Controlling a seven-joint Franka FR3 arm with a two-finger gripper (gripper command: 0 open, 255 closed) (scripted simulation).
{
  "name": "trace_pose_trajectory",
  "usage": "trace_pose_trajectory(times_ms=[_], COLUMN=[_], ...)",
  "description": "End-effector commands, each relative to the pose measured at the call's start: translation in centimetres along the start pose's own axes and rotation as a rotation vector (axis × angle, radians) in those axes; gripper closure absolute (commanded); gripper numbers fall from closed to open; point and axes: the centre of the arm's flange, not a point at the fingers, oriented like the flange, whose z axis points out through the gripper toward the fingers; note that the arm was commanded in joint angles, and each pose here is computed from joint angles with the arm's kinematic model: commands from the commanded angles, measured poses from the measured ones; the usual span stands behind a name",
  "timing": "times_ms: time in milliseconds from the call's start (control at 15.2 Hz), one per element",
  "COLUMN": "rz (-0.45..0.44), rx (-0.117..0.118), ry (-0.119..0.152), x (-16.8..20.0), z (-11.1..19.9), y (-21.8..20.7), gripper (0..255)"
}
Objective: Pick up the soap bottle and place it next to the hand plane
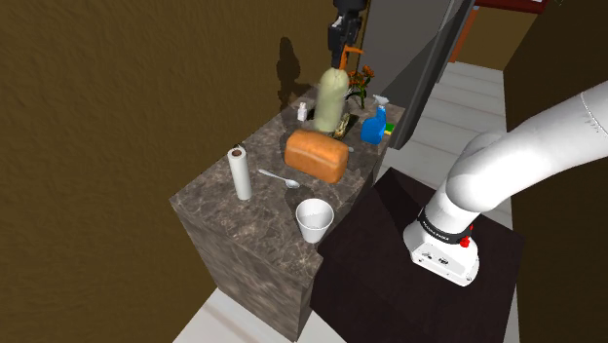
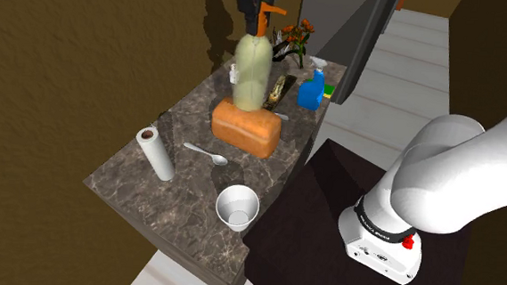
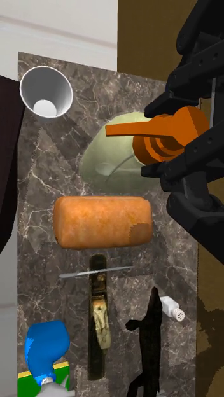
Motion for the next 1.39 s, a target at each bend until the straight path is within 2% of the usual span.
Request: trace_pose_trajectory(times_ms=[0,1122,1320], rz=[-0.002,-0.002,-0.002], rx=[0.0,0.0,0.0], ry=[0.001,0.001,0.001], x=[-1.0,-9.1,-9.2], z=[-0.1,-0.9,0.6], y=[2.7,24.1,24.1], gripper=[255,255,255])
